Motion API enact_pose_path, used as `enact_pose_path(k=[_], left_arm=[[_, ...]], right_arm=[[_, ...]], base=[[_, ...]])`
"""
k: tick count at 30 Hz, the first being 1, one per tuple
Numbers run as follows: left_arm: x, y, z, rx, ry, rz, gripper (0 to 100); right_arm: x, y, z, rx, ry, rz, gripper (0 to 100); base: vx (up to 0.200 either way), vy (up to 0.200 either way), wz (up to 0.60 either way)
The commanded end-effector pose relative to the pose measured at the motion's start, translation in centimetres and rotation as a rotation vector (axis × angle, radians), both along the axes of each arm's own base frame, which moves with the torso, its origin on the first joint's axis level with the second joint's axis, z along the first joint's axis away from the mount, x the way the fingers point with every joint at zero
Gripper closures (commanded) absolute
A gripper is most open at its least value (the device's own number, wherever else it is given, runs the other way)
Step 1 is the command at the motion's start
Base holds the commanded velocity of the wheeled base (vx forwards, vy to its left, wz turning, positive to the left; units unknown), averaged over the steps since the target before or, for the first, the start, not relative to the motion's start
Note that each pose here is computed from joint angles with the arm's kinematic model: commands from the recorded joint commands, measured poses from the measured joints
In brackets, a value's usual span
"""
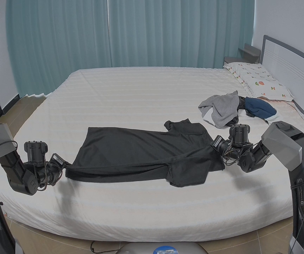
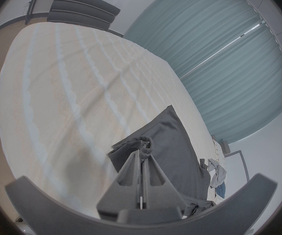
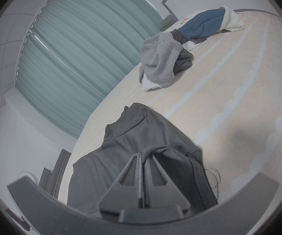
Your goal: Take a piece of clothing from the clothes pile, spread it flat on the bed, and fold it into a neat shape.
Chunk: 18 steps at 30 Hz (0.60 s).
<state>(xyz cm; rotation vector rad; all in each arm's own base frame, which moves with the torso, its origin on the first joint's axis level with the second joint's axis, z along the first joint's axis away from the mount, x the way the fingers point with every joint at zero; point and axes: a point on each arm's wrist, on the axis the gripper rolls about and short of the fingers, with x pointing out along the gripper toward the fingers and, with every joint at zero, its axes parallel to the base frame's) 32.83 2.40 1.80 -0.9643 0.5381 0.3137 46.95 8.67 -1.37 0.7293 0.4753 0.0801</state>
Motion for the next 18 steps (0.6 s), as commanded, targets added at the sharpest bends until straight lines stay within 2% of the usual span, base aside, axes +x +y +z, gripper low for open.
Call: enact_pose_path(k=[1, 6, 10, 11, 14, 18], left_arm=[[-0.2, 0.0, -0.4, -0.003, 0.016, -0.002, 100], [-0.3, -0.1, -0.3, -0.003, 0.018, -0.002, 100], [-0.5, -0.1, -0.4, -0.006, 0.023, -0.002, 100], [-0.5, -0.1, -0.4, -0.006, 0.023, -0.002, 100], [-0.6, -0.1, -0.4, -0.006, 0.024, -0.002, 100], [-0.7, -0.1, -0.3, -0.005, 0.026, -0.003, 100]], right_arm=[[-0.2, 0.0, -1.4, -0.004, 0.028, 0.000, 0], [-0.8, -0.1, -0.4, -0.005, 0.025, -0.003, 0], [-2.6, -0.9, 3.0, 0.012, -0.013, 0.006, 0], [-2.6, -0.9, 3.0, 0.012, -0.013, 0.006, 0], [-5.7, -1.2, 5.2, 0.044, 0.002, 0.091, 0], [-8.7, -0.7, 5.9, 0.057, 0.060, 0.161, 0]], base=[[0.000, 0.000, 0.00], [0.000, 0.000, 0.00], [0.000, 0.000, 0.00], [0.000, 0.000, 0.00], [0.000, 0.000, 0.00], [0.000, 0.000, 0.00]])
